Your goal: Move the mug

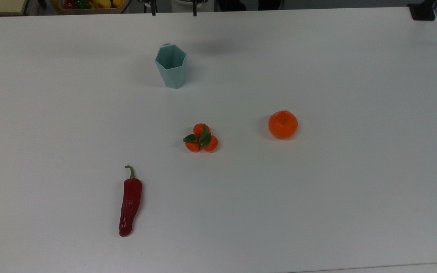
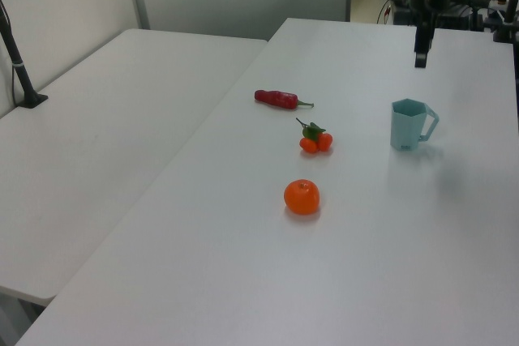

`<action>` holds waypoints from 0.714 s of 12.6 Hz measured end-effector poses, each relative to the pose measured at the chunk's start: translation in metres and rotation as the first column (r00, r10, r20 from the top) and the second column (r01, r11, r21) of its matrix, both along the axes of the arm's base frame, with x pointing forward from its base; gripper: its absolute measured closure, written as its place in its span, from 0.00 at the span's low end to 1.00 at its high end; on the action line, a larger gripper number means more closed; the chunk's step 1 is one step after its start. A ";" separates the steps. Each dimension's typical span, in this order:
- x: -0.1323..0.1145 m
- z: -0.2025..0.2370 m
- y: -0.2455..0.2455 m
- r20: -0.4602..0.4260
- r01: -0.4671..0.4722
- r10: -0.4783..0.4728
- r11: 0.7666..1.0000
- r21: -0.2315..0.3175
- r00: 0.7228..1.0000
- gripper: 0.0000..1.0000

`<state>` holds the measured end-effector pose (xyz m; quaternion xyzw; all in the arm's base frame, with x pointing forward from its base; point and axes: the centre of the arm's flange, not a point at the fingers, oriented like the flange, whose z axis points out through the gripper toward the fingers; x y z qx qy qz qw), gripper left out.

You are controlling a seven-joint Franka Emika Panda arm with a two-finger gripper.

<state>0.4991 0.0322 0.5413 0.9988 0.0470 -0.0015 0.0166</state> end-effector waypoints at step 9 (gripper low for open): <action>0.012 0.099 0.028 0.037 0.125 -0.130 0.986 0.110 0.991 0.00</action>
